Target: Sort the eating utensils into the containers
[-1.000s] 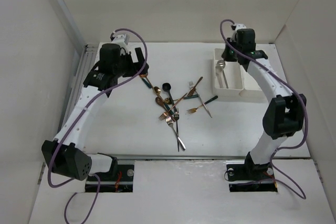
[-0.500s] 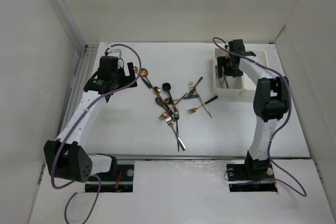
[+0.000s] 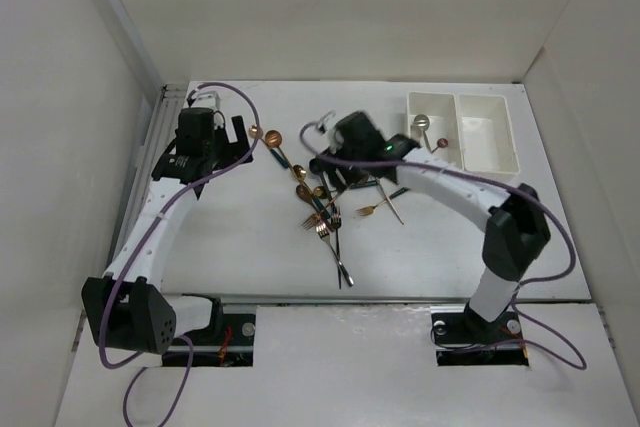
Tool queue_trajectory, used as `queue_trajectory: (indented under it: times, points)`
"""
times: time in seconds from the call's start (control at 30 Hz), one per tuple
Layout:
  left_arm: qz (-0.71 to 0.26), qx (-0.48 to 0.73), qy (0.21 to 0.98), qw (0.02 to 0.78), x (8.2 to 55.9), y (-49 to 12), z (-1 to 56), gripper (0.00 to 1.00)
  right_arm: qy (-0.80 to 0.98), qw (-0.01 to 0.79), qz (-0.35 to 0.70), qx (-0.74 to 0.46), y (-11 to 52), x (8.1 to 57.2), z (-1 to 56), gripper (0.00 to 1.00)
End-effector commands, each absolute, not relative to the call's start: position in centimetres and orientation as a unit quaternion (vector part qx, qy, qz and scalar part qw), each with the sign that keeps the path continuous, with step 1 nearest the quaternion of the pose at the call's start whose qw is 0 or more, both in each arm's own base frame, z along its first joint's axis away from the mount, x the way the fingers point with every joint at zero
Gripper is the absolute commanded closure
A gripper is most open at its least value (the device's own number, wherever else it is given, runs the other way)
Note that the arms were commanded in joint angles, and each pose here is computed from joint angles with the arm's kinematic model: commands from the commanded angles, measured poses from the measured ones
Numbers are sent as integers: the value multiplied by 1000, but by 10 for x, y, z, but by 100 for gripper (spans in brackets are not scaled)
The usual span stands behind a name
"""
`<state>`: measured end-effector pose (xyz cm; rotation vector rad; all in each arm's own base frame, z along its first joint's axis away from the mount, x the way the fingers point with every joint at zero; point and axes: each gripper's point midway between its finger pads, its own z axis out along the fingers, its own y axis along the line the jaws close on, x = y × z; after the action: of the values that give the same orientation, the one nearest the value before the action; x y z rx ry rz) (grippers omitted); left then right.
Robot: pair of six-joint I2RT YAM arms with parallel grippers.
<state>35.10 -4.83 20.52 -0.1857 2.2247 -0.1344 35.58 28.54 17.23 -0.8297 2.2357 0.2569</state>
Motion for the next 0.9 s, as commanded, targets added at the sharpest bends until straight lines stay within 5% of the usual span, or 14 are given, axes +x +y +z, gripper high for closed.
queue_trajectory:
  times: [0.0, 0.1, 0.87]
  points:
    - [-51, -83, 879, 466, 355, -40, 222, 1, 913, 228, 100, -324, 297, 279, 99, 38]
    - [-51, -83, 879, 467, 355, -40, 222, 1, 899, 211, 96, -371, 323, 243, 83, 56]
    - [-53, -85, 879, 466, 350, -38, 212, 1, 902, 147, 77, -399, 334, 205, 10, 63]
